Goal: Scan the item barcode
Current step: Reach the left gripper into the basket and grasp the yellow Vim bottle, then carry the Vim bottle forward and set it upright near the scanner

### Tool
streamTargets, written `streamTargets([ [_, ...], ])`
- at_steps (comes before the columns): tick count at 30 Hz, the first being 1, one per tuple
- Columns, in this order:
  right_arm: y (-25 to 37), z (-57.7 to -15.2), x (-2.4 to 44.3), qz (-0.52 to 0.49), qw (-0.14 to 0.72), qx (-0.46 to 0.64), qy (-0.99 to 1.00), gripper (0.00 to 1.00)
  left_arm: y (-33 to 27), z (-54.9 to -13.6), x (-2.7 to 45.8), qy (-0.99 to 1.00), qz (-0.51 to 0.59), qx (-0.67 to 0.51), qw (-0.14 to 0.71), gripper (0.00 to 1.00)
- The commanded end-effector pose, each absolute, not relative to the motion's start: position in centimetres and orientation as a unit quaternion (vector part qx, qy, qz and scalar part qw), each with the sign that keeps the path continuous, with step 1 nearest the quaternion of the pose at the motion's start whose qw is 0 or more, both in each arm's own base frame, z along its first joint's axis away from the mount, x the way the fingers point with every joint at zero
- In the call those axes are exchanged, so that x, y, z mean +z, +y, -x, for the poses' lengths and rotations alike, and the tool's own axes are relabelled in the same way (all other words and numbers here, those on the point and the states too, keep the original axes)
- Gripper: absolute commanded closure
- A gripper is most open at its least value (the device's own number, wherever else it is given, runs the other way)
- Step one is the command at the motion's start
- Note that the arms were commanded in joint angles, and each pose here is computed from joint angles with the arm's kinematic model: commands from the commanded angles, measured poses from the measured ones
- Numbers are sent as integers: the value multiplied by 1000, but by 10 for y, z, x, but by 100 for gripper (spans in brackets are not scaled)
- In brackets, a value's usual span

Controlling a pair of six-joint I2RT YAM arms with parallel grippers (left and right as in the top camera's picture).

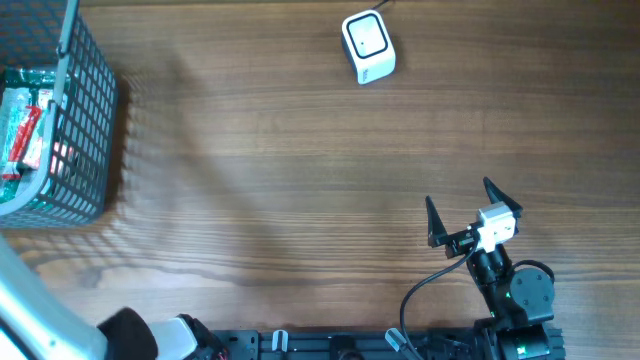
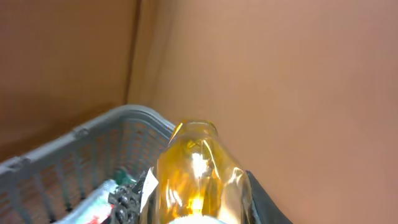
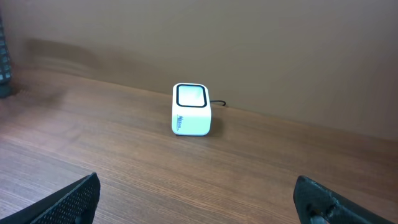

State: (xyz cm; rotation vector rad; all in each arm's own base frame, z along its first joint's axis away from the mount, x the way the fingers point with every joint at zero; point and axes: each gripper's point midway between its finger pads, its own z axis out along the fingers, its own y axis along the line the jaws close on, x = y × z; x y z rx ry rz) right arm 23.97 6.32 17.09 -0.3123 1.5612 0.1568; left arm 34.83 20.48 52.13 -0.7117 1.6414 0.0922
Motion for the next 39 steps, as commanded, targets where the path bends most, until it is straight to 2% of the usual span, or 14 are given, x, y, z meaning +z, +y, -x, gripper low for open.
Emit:
streamTargets([
  [1,62,-240,172,140,699,67,698,0,152,-351,531,728,267,-40,630,89],
  [12,62,-240,172,141,699,67,698,0,-25,-378,451,857,116,-168,473,90],
  [20,62,-240,172,140,698,67,699,1,-136,-379,352,940,10,-152,307,90],
  [27,62,-240,172,141,699,67,698,0,-213,-382,276,966,-66,-138,208,89],
  [34,62,-240,172,141,698,67,698,0,-268,-369,228,972,-124,-123,158,89],
  [39,62,-240,172,141,698,67,698,0,-295,-372,206,969,-149,-69,184,86],
])
